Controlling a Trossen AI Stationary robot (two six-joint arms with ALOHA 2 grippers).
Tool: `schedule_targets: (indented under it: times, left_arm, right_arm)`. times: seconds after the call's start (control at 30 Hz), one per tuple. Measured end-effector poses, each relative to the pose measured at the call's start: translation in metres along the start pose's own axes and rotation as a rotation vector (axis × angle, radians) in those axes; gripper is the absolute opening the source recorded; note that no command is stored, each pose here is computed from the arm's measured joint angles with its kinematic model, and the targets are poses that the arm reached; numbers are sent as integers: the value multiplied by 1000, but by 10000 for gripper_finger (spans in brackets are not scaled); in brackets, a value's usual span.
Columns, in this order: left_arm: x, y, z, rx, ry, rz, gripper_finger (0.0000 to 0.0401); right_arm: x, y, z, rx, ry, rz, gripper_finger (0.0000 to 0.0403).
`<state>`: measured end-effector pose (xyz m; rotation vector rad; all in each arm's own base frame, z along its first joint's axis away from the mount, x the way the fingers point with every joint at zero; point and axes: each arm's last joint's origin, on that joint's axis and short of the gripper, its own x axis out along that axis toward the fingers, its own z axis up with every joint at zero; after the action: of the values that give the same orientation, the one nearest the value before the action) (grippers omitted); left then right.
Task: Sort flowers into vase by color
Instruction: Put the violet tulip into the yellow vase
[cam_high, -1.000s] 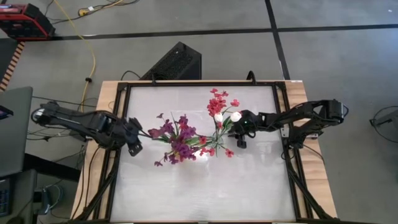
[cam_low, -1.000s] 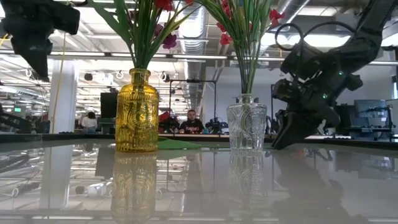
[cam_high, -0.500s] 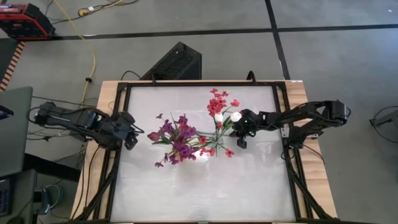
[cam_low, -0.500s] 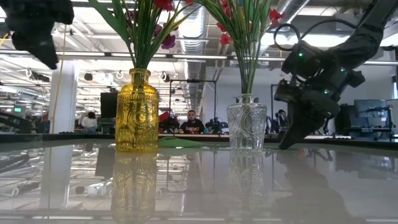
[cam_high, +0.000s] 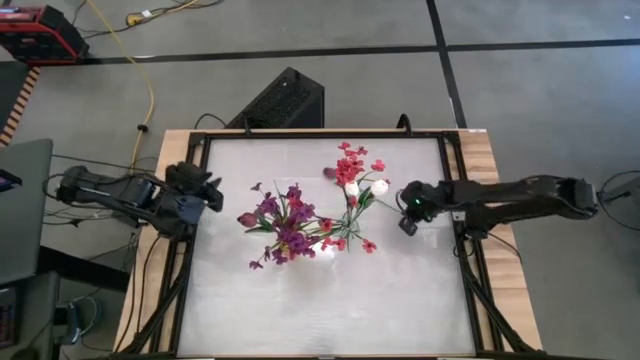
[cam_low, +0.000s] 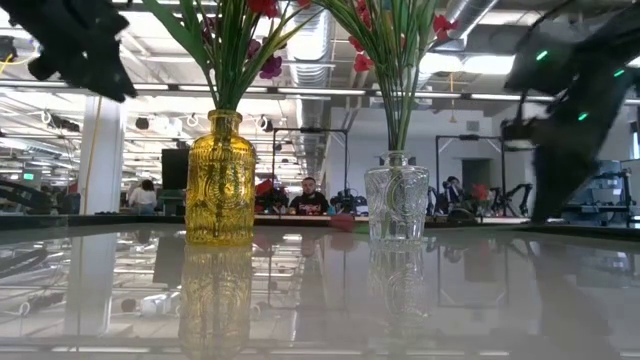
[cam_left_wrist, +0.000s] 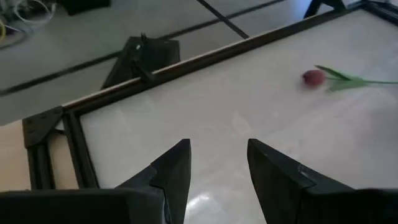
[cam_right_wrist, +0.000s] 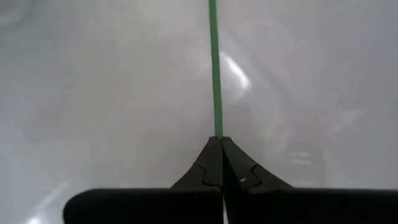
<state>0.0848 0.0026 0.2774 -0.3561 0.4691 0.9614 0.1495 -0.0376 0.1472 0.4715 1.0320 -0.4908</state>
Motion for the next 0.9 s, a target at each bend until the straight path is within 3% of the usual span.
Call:
schedule_targets:
  times: [0.2, 0.47, 0.57, 0.7, 0.9]
  left_arm:
    - [19, -5, -26, 34, 6, 20, 146]
    - [31, -8, -44, 71, 46, -11, 146]
    - [32, -10, -44, 80, 41, -19, 146]
    - [32, -13, -42, 88, 23, -45, 146]
    - [32, -17, -39, 89, 1, -76, 146]
  right_arm:
    - [-24, 33, -28, 76, 5, 135, 17]
    - [-46, 72, -77, 166, -85, 223, 17]
    - [-53, 79, -95, 236, -236, 248, 17]
    - [-60, 88, -112, 320, -553, 334, 17]
    - [-65, 95, -119, 370, -1009, 401, 17]
